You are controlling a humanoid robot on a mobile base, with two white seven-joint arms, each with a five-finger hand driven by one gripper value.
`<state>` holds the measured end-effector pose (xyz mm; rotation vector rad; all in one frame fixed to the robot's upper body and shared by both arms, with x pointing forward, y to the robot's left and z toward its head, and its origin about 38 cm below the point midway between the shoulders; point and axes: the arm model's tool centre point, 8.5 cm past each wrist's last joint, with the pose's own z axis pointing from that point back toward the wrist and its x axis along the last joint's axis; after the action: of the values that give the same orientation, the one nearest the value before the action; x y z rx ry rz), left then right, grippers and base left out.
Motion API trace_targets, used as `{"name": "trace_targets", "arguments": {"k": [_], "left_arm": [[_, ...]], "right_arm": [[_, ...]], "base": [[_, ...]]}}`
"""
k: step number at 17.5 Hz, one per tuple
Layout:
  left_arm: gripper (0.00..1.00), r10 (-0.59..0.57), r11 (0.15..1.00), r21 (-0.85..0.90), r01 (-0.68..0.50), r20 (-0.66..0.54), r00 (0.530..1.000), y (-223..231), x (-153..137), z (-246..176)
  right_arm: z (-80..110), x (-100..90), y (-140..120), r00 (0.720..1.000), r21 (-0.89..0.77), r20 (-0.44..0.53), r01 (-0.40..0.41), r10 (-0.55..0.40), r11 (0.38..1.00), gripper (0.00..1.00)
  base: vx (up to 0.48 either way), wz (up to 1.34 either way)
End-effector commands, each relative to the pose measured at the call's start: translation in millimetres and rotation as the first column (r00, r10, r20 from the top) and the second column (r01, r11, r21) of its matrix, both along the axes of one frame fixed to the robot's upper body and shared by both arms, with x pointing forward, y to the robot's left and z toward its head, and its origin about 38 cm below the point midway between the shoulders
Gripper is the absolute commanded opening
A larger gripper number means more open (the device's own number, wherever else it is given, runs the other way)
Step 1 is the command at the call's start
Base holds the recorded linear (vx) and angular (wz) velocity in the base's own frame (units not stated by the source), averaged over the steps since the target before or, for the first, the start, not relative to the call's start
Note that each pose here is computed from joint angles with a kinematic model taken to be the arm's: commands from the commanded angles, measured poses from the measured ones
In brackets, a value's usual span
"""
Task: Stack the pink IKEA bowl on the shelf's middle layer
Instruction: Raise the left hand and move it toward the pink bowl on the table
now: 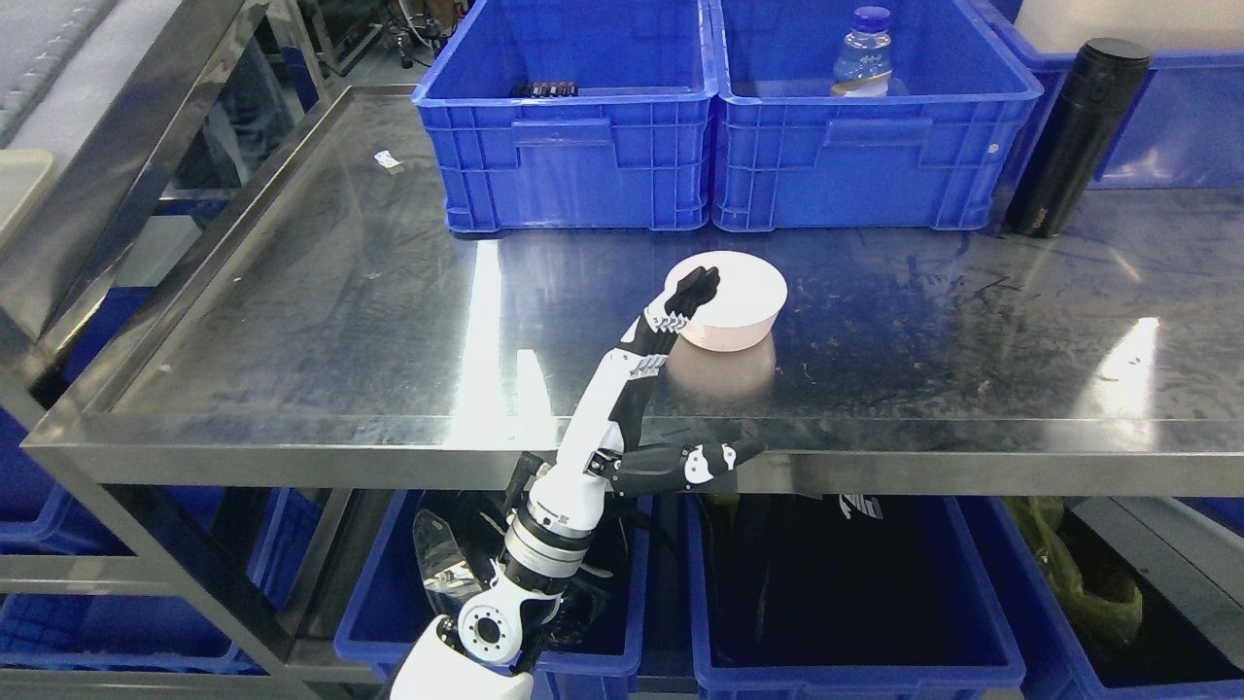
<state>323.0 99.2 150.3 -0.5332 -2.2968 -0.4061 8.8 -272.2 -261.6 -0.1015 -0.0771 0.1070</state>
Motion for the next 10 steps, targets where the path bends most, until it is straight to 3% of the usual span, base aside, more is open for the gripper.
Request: {"name": "trace_targets", "arguments": {"k": [1,3,5,6,10], "left_arm": [[1.00,0.020,0.999,0.027,-0.020,-0.002,1.000,12.4,2.9,-2.1],[1.00,0.007,0.999,0.039,-0.008,0.032,0.999,11.7,7.7,6.1],[0.98,-0.004,0.998,0.069,-0.007,0.153,0.988,11.2,34.5,48.4],[0.98,0.012,0.982,0.184,-0.049,0.197,0.980,25.0,55.3,69.3],[0.98,0.082,0.741,0.638,-0.207,0.220,0.972,59.0,117.7,128.6]], "right_arm": [[0.9,3.1,-10.9,1.000,-0.016,0.013,-0.001,0.001,1.000,1.00],[0.9,4.1,-10.9,1.000,-0.016,0.015,-0.001,0.002,1.000,1.00],[0.9,4.1,-10.9,1.000,-0.016,0.015,-0.001,0.002,1.000,1.00],[0.9,3.1,-10.9,1.000,-0.016,0.013,-0.001,0.001,1.000,1.00],[0.9,3.1,-10.9,1.000,-0.016,0.013,-0.001,0.001,1.000,1.00]], "base": [[0.084,-0.32],[0.076,-0.19],[0.055,-0.12],[0.043,-0.08],[0.010,0.00]]}}
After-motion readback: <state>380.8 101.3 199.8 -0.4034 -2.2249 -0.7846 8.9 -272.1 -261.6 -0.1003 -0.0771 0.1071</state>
